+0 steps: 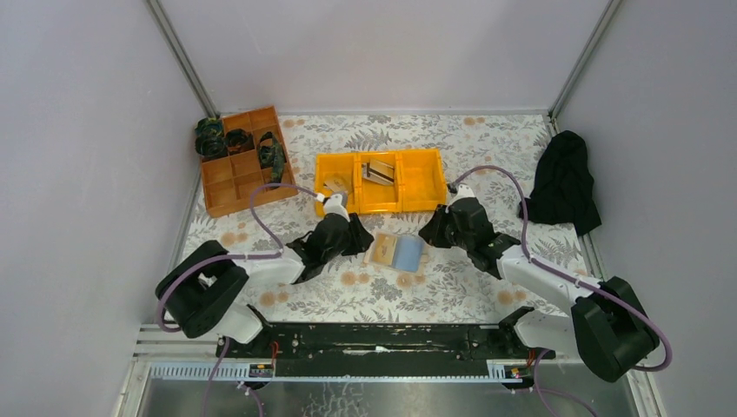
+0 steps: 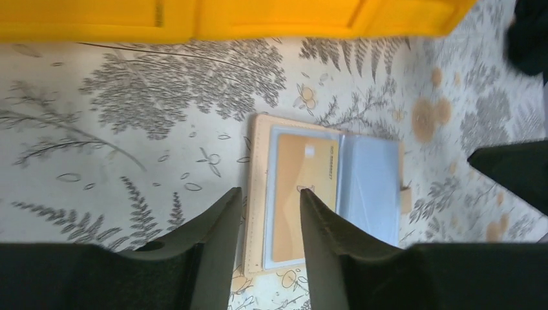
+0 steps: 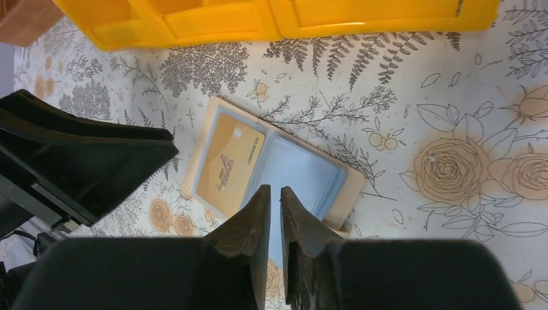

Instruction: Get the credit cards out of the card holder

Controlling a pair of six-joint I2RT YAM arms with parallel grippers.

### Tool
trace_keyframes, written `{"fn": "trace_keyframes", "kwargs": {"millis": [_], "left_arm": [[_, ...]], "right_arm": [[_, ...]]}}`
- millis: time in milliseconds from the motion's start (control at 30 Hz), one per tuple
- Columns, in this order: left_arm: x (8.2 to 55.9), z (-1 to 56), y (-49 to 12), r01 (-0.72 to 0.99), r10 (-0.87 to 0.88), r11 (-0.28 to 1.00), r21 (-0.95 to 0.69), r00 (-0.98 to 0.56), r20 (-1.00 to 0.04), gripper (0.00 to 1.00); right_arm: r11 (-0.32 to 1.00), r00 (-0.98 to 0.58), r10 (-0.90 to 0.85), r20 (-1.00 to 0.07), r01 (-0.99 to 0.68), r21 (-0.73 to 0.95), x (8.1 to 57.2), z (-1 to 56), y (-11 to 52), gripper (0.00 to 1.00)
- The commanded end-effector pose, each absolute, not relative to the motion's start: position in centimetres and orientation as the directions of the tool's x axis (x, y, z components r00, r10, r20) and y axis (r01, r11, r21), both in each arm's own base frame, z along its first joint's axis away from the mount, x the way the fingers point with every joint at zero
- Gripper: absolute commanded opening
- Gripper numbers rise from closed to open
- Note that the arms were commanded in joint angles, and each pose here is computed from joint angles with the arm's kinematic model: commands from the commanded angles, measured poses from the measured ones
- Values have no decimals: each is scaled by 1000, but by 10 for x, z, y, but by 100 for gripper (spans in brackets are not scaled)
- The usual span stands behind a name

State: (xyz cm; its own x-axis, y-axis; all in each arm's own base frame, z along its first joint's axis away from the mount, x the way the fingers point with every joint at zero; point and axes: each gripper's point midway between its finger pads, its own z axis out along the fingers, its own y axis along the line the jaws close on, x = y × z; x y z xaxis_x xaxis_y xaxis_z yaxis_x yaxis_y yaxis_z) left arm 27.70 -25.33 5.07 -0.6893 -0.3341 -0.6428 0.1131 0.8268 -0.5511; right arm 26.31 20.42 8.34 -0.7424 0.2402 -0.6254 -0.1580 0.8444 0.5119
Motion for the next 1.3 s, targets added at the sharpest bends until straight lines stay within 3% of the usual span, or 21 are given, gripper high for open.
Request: {"fn": "trace_keyframes", "kwargs": {"millis": [0,133,300,467,900,1133,1267], "left_arm": [[284,56,-276,217,-296,810,-544,-650,-700,43],[284,40,-281,207,-266,821,-532,-686,-677,38],[276,21,-286,171,-267,812,-559,-742,-615,29],[272,16,-279,142,-306,804,-577,-733,-607,28],[270,31,-261,81,-362,816,-572,-700,-615,29],[267,58,-261,140,-375,785,-604,-669,-642,29],[262,76,-282,239,-386,669,-703,-697,-604,32]], "right_arm": [[797,-735,246,-632,-217,563,264,88,225,17],[773,-775,161,-611,-286,566,240,73,260,0],[770,-822,117,-558,-280,574,213,46,278,0],[792,-853,121,-508,-226,568,197,27,265,0],[860,-843,131,-522,-165,483,203,20,236,0],[788,-821,73,-566,-301,538,204,59,256,0],[671,-805,37,-592,-419,612,198,94,281,2]]}}
